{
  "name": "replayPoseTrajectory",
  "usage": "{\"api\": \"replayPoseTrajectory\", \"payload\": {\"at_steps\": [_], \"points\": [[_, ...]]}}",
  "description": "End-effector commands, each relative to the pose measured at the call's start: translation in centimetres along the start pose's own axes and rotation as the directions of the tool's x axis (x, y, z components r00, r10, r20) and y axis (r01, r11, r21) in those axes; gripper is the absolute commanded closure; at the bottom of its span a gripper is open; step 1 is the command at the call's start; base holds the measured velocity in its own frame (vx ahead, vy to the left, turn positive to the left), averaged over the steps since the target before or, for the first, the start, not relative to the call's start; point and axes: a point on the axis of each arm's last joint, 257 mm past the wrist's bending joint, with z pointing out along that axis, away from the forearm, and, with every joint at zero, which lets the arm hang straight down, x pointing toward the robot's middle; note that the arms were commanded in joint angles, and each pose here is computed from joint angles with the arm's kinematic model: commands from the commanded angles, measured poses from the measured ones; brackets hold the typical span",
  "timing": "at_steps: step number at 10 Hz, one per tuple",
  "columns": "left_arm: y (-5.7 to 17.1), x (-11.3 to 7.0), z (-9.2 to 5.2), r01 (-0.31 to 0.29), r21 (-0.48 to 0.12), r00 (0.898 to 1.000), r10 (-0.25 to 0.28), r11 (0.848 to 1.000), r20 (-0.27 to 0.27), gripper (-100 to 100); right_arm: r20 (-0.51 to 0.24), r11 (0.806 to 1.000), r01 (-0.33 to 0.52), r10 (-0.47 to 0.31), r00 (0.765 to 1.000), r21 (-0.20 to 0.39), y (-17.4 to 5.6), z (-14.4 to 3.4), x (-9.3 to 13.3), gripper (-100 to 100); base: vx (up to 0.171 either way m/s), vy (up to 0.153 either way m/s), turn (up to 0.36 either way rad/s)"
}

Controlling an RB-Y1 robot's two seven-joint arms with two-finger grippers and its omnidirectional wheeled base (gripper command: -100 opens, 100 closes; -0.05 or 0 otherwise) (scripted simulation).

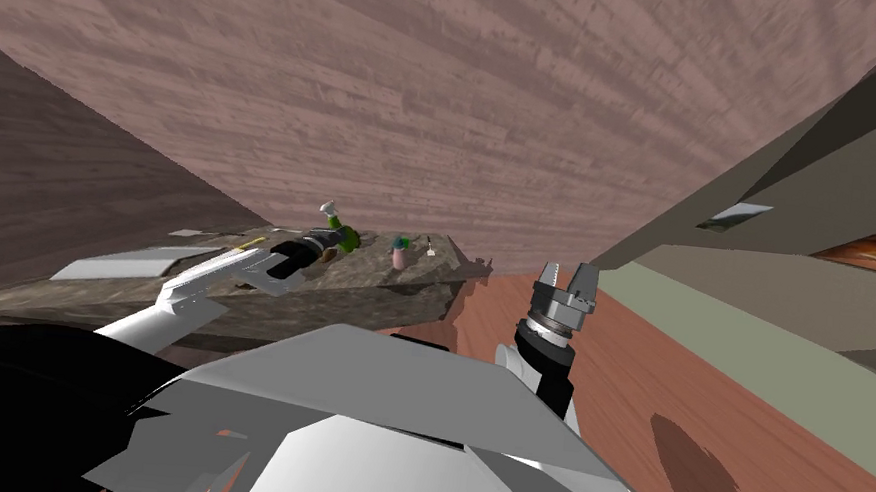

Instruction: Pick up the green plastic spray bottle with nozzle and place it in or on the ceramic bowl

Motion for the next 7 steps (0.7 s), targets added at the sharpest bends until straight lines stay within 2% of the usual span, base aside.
{"api": "replayPoseTrajectory", "payload": {"at_steps": [1, 3, 7], "points": [[-0.6, -0.9, -0.3, -0.005, 0.011, 1.000, 0.005, 1.000, -0.001, 100, 0.000, 1.000, 0.000, 0.000, 1.000, 0.000, 0.0, 0.0, 0.0, 0, -0.058, 0.090, 0.060], [-0.9, -1.0, -0.9, -0.008, 0.011, 1.000, 0.008, 1.000, -0.025, 100, 0.000, 1.000, 0.000, 0.000, 1.000, 0.000, 0.0, 0.0, 0.0, 0, -0.055, 0.153, 0.039], [-0.1, 0.7, -2.0, -0.014, -0.021, 0.995, 0.011, 1.000, -0.101, 100, 0.000, 1.000, 0.000, 0.000, 1.000, 0.000, 0.0, 0.0, 0.0, 0, -0.084, 0.200, 0.011]]}}
